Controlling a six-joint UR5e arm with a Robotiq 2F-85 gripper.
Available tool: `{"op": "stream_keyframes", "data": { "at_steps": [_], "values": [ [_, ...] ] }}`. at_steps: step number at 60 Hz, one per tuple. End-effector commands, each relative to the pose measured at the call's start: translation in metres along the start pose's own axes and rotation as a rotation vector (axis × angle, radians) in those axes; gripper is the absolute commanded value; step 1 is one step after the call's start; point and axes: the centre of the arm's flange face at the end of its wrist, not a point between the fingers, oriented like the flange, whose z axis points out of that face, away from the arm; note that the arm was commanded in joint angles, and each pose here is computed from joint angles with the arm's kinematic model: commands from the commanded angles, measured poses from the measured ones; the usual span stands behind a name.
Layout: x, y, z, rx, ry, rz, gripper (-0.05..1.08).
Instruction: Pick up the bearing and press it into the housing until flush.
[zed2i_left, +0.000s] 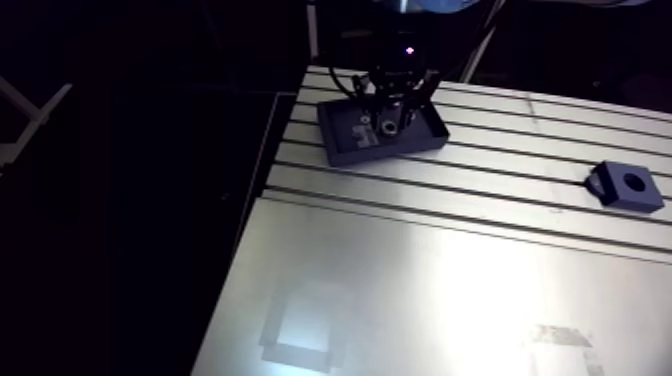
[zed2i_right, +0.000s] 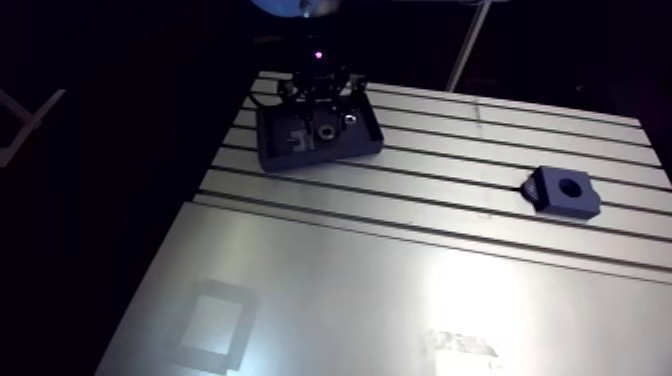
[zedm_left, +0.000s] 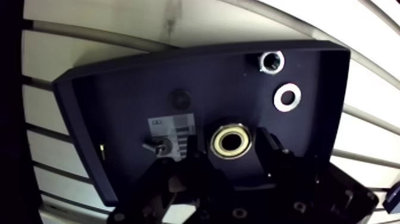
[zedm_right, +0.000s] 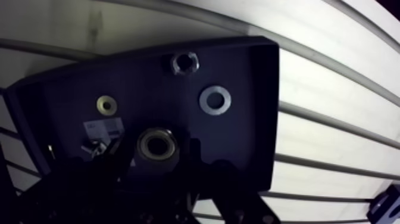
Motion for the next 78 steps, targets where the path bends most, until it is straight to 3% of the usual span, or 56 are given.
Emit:
{"op": "stream_keyframes", "data": {
  "at_steps": [1, 63, 78],
  "values": [
    [0.000, 0.000, 0.001, 0.000, -0.002, 0.000, 0.47],
    [0.000, 0.001, -0.004, 0.002, 0.007, 0.002, 0.58],
    [0.004, 0.017, -0.046, -0.002, 0.073, 0.024, 0.59]
  ]
}}
